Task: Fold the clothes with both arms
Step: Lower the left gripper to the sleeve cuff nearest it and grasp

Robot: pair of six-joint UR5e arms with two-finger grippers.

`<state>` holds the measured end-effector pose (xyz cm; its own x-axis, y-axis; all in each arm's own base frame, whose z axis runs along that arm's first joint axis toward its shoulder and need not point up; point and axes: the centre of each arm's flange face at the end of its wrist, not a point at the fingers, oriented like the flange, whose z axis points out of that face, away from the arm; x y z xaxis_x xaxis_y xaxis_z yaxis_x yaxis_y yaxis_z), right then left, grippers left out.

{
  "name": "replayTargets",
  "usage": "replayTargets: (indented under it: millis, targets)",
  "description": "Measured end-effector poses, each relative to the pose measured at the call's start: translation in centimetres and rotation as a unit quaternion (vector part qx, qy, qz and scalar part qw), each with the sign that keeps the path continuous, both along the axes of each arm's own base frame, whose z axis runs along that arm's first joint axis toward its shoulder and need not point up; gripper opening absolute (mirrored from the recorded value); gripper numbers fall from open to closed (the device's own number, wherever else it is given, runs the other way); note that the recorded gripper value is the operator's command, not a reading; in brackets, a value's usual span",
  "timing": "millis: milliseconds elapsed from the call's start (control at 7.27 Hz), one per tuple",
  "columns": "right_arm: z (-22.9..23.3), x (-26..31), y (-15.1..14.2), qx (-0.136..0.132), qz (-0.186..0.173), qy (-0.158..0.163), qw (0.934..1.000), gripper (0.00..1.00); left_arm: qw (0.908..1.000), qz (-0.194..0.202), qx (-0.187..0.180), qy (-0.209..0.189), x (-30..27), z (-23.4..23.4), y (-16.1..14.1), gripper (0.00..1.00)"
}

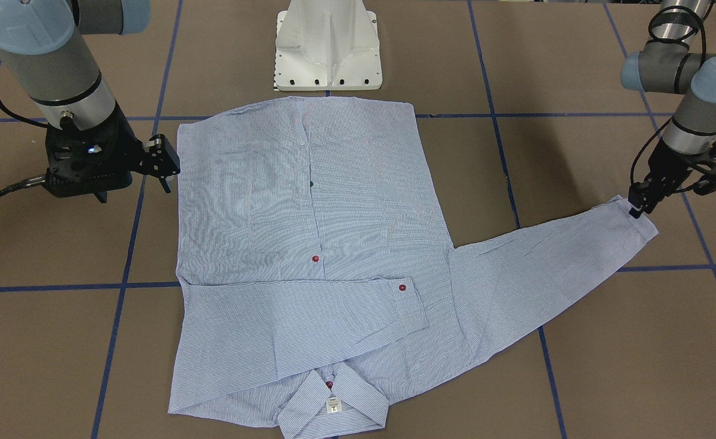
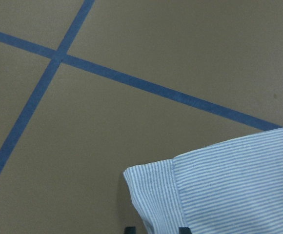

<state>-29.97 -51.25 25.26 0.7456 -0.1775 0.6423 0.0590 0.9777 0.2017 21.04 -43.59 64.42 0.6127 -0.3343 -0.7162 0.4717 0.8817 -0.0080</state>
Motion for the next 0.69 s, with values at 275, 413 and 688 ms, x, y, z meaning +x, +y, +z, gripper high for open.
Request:
replayTargets:
  millis: [275, 413, 688]
  targets:
    - [-0.03, 0.03, 0.03, -0.001, 0.001, 0.000, 1.0000, 1.00, 1.0000, -0.002, 0.000, -0.001, 0.35, -0.06, 0.07, 0.39]
    - [-0.13, 0.11, 0.12, 0.000, 0.001, -0.001, 1.0000, 1.00, 1.0000, -0.002, 0.000, -0.001, 0.35, -0.12, 0.09, 0.39]
    - [-0.25, 0.23, 0.18, 0.001, 0.002, -0.002, 1.0000, 1.00, 1.0000, -0.003, 0.000, -0.001, 0.20, -0.09, 0.26, 0.39]
